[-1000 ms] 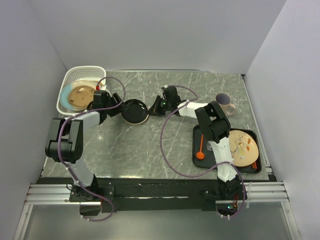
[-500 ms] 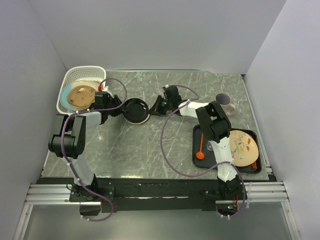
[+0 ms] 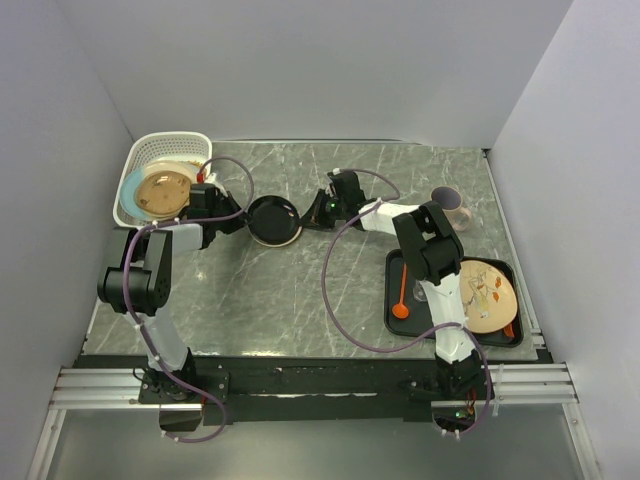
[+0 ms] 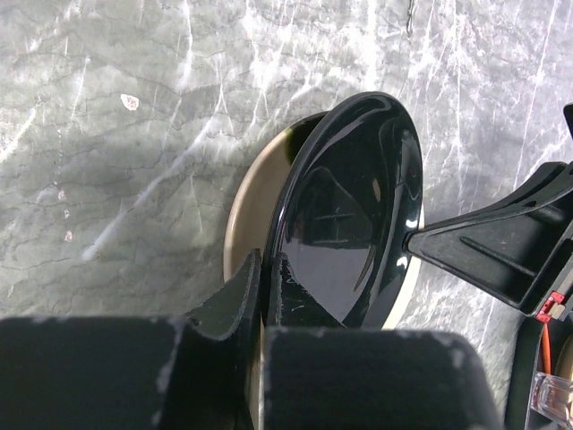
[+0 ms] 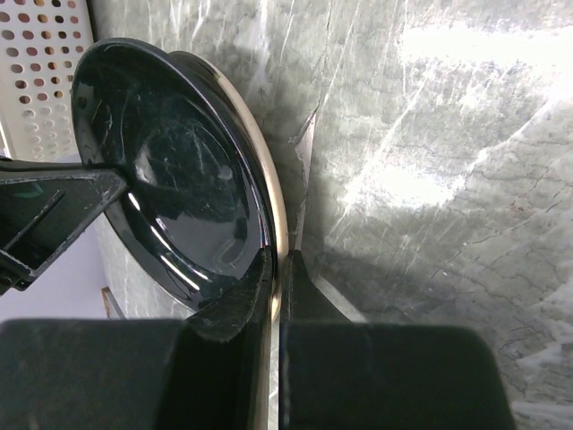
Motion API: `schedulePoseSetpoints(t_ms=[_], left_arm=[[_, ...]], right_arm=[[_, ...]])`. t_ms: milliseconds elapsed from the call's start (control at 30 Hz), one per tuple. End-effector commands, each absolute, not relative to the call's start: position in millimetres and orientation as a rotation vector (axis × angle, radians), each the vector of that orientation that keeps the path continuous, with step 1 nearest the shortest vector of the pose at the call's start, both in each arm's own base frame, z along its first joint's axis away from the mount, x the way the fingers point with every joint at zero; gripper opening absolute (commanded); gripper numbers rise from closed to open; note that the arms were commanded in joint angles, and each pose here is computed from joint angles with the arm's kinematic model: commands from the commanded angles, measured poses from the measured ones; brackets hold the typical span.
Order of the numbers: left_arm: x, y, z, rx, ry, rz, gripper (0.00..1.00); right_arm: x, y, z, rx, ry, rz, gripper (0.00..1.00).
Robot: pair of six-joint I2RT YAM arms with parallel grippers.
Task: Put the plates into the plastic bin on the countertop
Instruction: Pick up the plate at the center of the board.
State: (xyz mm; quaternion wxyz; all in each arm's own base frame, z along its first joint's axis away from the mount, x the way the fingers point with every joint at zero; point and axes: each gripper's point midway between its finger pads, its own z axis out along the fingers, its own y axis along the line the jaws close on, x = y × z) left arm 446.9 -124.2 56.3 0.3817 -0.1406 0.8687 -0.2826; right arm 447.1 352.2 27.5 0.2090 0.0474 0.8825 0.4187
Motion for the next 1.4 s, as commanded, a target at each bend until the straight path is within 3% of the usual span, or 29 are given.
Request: schedulePoseSetpoints(t_ms=[0,233,300,500,700,867,1367], left_arm=[[445.8,-145.8,74.9,-0.293,2.167,-0.817,0.01],[444.7,-145.2,77.2,-0.296,2.161,-0.816,0.01],[444.6,-145.5,78.6,-0.296,2.158,-0.819,0.01],[443.5,-142.8,82.3,-0.306,2.146,-0.804,0.01],[443.3,-141.8,85.2,-0.304,2.137,-0.798,0.01],[443.9,-143.5,86.4,-0.304,2.131,-0.813,0.01],[440.9,-145.1,121.2,-0.287,2.060,-0.843,0.01]], right_arm=[[435.3,350.2,16.6,0.094,2.494,1.115,0.00],[435.8,348.0,25.5,0.090,2.459,1.141,0.09],[434.1,347.2,29.3,0.089,2.451,1.152,0.18],[432.5,345.2,35.1,0.083,2.428,1.158,0.62],[431.3,341.9,38.8,0.083,2.419,1.140,0.89],[424.9,331.6,40.0,0.096,2.419,1.095,0.95],[406.6,309.4,55.0,0.129,2.394,1.034,0.97]])
